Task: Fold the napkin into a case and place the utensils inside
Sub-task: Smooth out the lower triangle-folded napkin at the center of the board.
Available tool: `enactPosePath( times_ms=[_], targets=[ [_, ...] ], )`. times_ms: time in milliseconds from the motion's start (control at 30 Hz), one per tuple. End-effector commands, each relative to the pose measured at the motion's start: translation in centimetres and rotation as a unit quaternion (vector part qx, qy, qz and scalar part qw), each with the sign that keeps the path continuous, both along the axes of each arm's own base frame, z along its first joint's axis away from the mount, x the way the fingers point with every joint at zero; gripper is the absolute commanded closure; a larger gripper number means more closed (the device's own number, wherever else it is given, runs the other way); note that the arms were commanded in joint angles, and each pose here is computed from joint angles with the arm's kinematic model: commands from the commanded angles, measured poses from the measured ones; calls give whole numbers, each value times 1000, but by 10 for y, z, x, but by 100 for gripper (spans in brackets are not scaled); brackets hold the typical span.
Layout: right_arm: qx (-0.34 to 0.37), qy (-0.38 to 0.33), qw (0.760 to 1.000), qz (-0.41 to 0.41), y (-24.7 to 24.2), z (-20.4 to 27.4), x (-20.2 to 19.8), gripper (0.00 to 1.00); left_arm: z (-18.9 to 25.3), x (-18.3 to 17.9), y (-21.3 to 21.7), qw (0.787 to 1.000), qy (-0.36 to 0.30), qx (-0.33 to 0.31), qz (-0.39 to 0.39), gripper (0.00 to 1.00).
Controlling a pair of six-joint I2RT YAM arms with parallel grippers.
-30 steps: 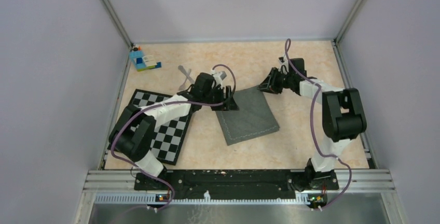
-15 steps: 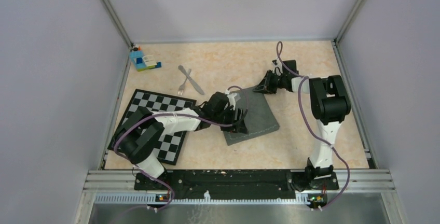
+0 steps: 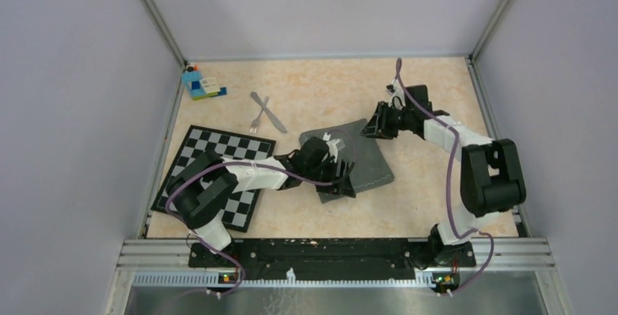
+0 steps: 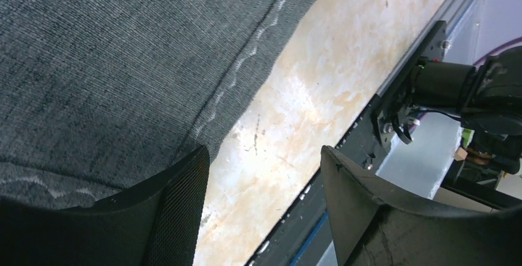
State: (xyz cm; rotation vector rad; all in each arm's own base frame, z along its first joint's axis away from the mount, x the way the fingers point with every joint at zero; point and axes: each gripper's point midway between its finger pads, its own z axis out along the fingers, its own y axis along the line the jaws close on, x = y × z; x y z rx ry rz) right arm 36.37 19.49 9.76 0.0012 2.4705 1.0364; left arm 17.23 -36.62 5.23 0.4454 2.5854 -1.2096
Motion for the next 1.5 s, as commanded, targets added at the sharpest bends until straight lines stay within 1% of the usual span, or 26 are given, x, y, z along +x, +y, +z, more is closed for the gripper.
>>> enactPosePath(
  times_ms=[0,100,200,233,367,500,567,633,667,700,733,767,800,833,867,967,1033,1067,1100,1133,1167,1233,1267,1333,1400,1467],
  targets=[
    [2,39,999,18,-8,-18,-69,68,43,1,-7,998,-36,-49,-3,28],
    [-9,57,998,3,-18,-40,-95,76,50,5,0,998,-50,-43,9,25],
    [-28,72,997,-29,-33,-55,-102,83,39,10,10,998,-51,-23,26,23],
    [-37,76,995,-44,-40,-59,-103,84,35,11,12,998,-47,-20,31,23],
    [-91,98,986,-99,-69,-81,-106,84,12,5,18,999,-23,-10,38,23],
    [-141,97,978,-116,-88,-92,-106,83,2,-4,16,999,-7,-16,32,23],
    [-144,85,980,-111,-88,-85,-102,82,1,-8,13,1000,0,-18,22,23],
    [-127,68,984,-101,-80,-68,-97,79,9,-9,12,1000,-3,-25,16,23],
    [-117,60,987,-92,-75,-58,-95,77,17,-6,12,999,-12,-28,17,23],
    [-110,48,989,-82,-70,-45,-93,71,28,-3,14,999,-25,-33,19,22],
    [-109,37,991,-72,-65,-34,-93,60,39,2,16,998,-40,-40,21,22],
    [-115,22,991,-62,-62,-21,-92,44,53,7,20,997,-52,-51,25,21],
    [-129,9,990,-53,-60,-11,-93,30,66,11,25,996,-63,-60,29,19],
    [-143,-4,989,-47,-57,-1,-93,26,76,16,33,995,-72,-63,35,18],
    [-153,-11,987,-36,-53,9,-95,25,87,21,42,993,-83,-67,43,17],
    [-194,-13,981,14,-34,25,-108,22,112,34,79,988,-110,-69,78,14],
    [-223,-7,973,63,-14,27,-121,22,129,46,110,982,-132,-64,118,13],
    [-233,-2,969,89,-4,27,-128,22,138,53,126,976,-152,-59,142,6],
    [-240,-1,964,111,4,29,-134,22,148,61,144,968,-175,-47,174,3],
    [-260,13,956,137,12,22,-142,24,158,68,163,956,-203,-23,212,1],
    [-276,14,948,160,20,20,-147,26,170,74,182,940,-235,1,248,1],
    [-306,20,932,196,37,14,-153,32,200,74,218,902,-291,22,319,1],
    [-316,26,924,212,45,9,-157,36,211,73,230,884,-313,20,346,1],
    [-327,37,914,237,61,-2,-165,42,233,66,246,855,-355,-7,378,1],
    [-336,50,905,257,75,-14,-174,46,245,56,256,837,-375,-29,397,1],
    [-351,56,895,271,84,-25,-180,47,248,50,265,828,-381,-31,410,1]
  ],
)
